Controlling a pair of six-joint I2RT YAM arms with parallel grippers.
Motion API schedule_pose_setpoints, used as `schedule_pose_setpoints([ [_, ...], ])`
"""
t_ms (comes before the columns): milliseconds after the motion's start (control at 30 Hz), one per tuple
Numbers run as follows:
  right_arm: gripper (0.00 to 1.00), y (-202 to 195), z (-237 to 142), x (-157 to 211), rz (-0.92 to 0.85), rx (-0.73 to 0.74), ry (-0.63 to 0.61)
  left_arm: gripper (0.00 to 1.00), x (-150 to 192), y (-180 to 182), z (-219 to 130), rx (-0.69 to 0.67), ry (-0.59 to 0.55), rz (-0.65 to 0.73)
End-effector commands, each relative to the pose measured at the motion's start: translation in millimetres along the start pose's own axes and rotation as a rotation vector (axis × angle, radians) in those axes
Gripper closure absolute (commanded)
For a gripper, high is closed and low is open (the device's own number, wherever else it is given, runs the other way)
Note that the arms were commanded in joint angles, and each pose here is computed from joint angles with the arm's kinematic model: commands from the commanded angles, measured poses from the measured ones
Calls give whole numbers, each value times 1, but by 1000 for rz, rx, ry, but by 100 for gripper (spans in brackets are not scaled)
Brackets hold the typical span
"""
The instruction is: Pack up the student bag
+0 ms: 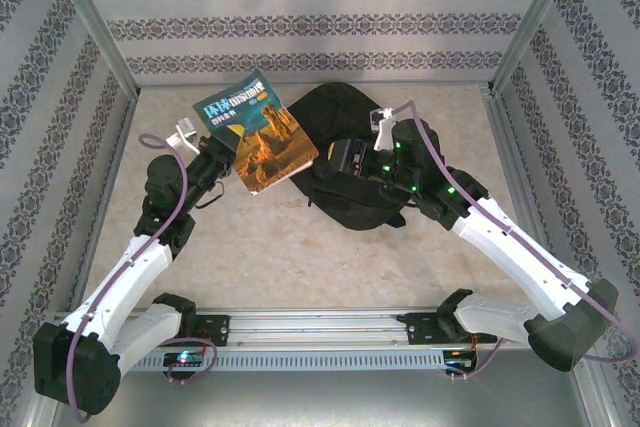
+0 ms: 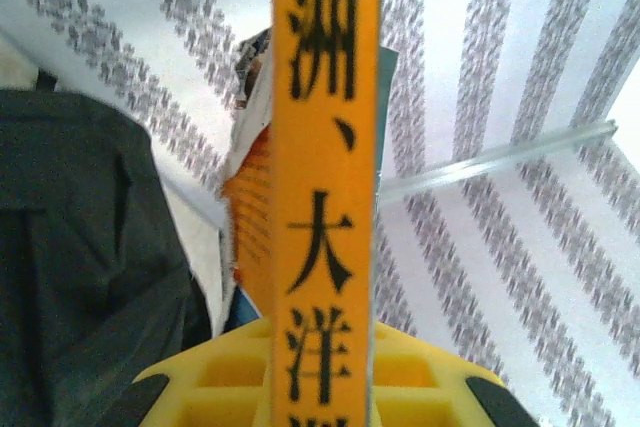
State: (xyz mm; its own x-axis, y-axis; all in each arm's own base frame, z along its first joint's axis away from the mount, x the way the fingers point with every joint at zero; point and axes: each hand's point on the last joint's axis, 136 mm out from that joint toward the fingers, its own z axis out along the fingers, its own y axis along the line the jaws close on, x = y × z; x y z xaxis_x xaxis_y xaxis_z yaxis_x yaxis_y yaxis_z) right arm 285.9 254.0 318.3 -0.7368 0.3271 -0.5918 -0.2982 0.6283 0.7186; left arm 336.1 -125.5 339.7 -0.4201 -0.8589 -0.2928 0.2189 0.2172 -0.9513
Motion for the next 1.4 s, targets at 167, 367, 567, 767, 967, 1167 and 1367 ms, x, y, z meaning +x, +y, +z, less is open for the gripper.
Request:
schedule_pose_setpoints([
  [167, 20, 28, 13, -21, 370, -248, -163, 100, -42, -53, -9, 188, -237, -71],
  [367, 15, 60, 39, -32, 485, -444, -191, 100, -46, -58, -3, 214, -267, -102],
  [567, 12, 96, 63, -24, 440, -534, -146, 100, -55, -65, 2, 229, -301, -108],
  [767, 11, 99, 82, -19, 456, -538, -126, 100, -57, -75, 11, 256, -296, -117],
  [967, 12, 97, 100, -14, 495, -544, -107, 100, -59, -71, 14, 253, -303, -129],
  [1167, 19, 104, 111, -19, 488, -579, -118, 100, -54, -69, 20, 250, -278, -141],
  [1367, 32, 119, 115, -39, 436, -607, -175, 100, -43, -57, 22, 215, -257, -139],
])
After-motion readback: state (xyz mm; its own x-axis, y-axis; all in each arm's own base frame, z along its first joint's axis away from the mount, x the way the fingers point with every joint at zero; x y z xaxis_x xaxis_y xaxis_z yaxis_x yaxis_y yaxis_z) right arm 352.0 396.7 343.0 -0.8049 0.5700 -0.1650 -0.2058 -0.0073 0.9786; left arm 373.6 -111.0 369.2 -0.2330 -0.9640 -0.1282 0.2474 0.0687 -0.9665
